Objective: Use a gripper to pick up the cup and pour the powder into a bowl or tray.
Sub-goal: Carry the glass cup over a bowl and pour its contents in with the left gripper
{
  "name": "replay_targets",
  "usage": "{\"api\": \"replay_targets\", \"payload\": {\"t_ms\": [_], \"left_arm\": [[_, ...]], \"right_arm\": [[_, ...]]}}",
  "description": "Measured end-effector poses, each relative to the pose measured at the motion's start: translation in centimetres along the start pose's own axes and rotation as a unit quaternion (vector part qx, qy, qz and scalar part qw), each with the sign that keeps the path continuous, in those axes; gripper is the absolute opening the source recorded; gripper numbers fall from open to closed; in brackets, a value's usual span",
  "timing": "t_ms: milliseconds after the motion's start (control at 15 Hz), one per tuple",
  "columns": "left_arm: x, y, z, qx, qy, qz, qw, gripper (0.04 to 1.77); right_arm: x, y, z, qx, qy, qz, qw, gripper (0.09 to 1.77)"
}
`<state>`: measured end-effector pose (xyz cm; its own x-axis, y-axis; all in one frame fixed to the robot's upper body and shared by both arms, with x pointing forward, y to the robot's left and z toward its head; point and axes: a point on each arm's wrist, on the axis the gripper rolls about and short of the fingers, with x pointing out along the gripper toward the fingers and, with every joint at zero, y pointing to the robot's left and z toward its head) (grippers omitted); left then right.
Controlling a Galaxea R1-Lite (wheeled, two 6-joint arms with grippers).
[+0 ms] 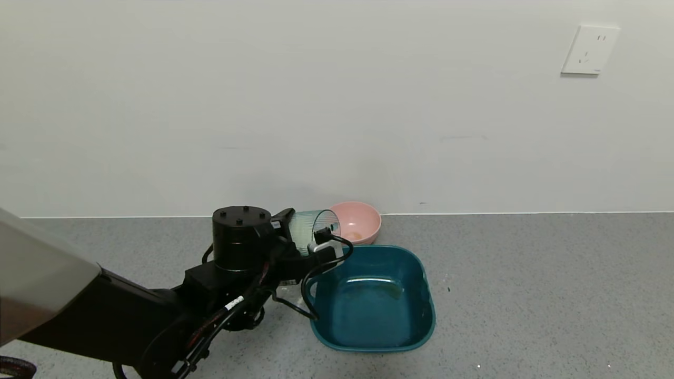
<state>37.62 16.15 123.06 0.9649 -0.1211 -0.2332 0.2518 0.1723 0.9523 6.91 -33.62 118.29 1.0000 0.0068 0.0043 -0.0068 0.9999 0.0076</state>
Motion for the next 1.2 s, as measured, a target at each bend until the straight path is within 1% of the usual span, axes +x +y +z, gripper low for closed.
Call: {"api": "replay_targets", "payload": {"t_ms": [200,400,533,667,867,1000,1067,1133,1200], "left_arm": [[-0.6,-0.5,0.9,0.026,0.008,0.002,0.9996,1.25],[-0.9,-0.8,1.6,0.069,0.004,0.002,0.9976,1.25],[-0.8,-0.9,1.6,0.093,0.02,0.005,0.9954,1.25],[-0.5,-1.1,1.7,0.106,0.034,0.006,0.9937,1.25],[-0.4,-1.6,1.9,0.137,0.053,0.004,0.9892,1.25],[-0.4,-1.7,2.3,0.149,0.055,0.005,0.9873,1.25],[-0.3,-1.7,2.5,0.167,0.054,0.006,0.9844,1.25],[-0.2,-1.5,2.7,0.191,0.058,0.01,0.9798,1.25],[-0.1,-1.2,2.8,0.195,0.066,0.015,0.9785,1.25]], "right_arm": [[0.0,0.0,0.0,0.0,0.0,0.0,1.0,1.71],[0.0,0.0,0.0,0.0,0.0,0.0,1.0,1.71],[0.0,0.0,0.0,0.0,0.0,0.0,1.0,1.71],[0.0,0.0,0.0,0.0,0.0,0.0,1.0,1.71],[0.0,0.0,0.0,0.0,0.0,0.0,1.0,1.71],[0.0,0.0,0.0,0.0,0.0,0.0,1.0,1.71],[0.0,0.0,0.0,0.0,0.0,0.0,1.0,1.71],[0.0,0.0,0.0,0.0,0.0,0.0,1.0,1.71],[0.0,0.0,0.0,0.0,0.0,0.0,1.0,1.71]]}}
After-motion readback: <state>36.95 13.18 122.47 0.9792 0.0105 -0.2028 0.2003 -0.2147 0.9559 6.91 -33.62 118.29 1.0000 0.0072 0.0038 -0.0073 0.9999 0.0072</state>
